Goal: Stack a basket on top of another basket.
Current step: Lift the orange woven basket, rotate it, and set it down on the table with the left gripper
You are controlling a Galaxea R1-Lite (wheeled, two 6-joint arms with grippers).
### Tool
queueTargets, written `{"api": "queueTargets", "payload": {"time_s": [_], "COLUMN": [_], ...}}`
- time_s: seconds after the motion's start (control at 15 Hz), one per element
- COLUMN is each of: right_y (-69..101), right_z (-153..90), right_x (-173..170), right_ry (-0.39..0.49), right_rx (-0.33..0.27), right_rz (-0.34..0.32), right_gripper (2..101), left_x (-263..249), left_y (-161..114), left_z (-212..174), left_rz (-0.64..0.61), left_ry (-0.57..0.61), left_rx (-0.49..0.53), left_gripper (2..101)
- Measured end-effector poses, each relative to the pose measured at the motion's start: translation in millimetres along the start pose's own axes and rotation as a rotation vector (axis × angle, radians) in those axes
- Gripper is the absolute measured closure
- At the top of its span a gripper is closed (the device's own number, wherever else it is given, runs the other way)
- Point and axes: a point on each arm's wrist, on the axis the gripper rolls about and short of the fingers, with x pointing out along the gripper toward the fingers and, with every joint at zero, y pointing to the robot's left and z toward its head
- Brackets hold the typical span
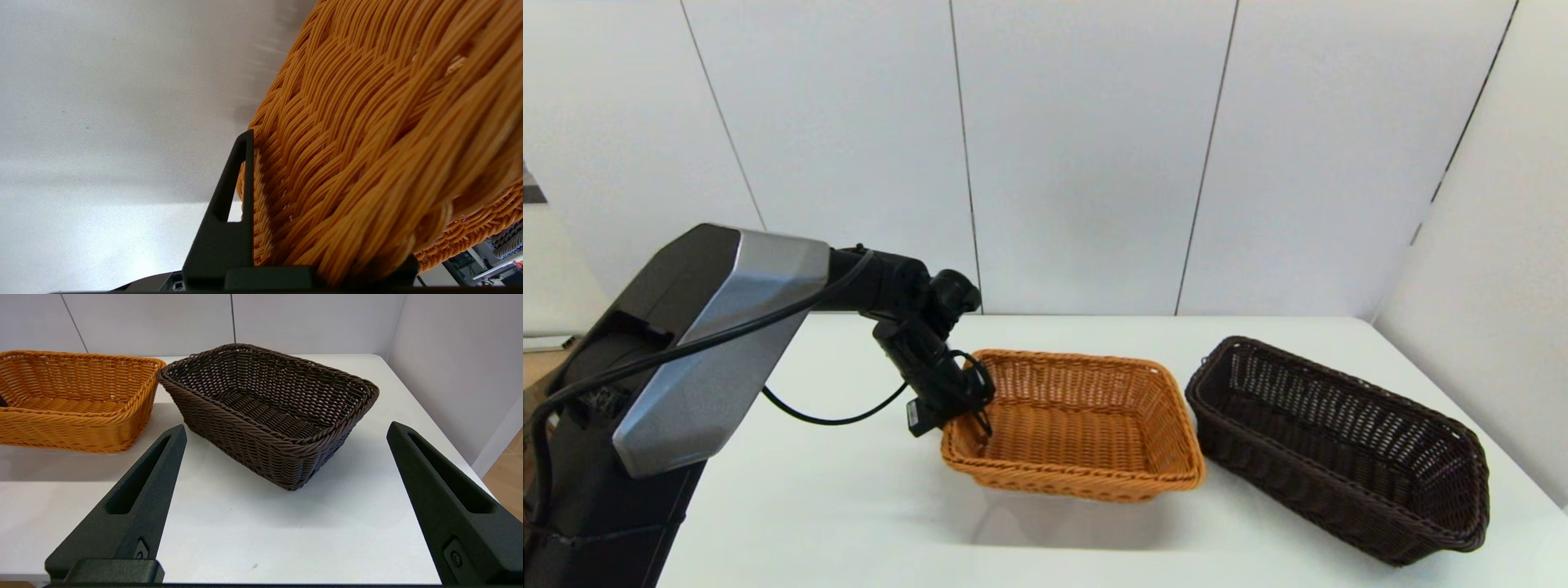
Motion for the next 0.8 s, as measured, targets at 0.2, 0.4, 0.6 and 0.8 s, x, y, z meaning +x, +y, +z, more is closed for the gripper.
{"api": "queueTargets", "payload": {"time_s": [0.2,0.4,0.6,0.8], "right_y": [0.0,0.0,0.0,0.0], "right_z": [0,0,0,0], "right_x": [0,0,0,0], "right_ry": [0.0,0.0,0.0,0.0], "right_rx": [0.0,0.0,0.0,0.0], "right_rz": [0.0,0.001,0.0,0.0], "right_gripper": [5.0,5.0,5.0,5.0], "left_x": [0,0,-2,-24], "left_y": [0,0,0,-3], "left_z": [0,0,0,-1], "left_rz": [0.0,-0.001,-0.003,-0.045], "left_ry": [0.0,0.0,-0.002,-0.043], "left_rx": [-0.003,-0.009,-0.008,0.002], "left_gripper": [75.2,55.0,39.3,28.5]}}
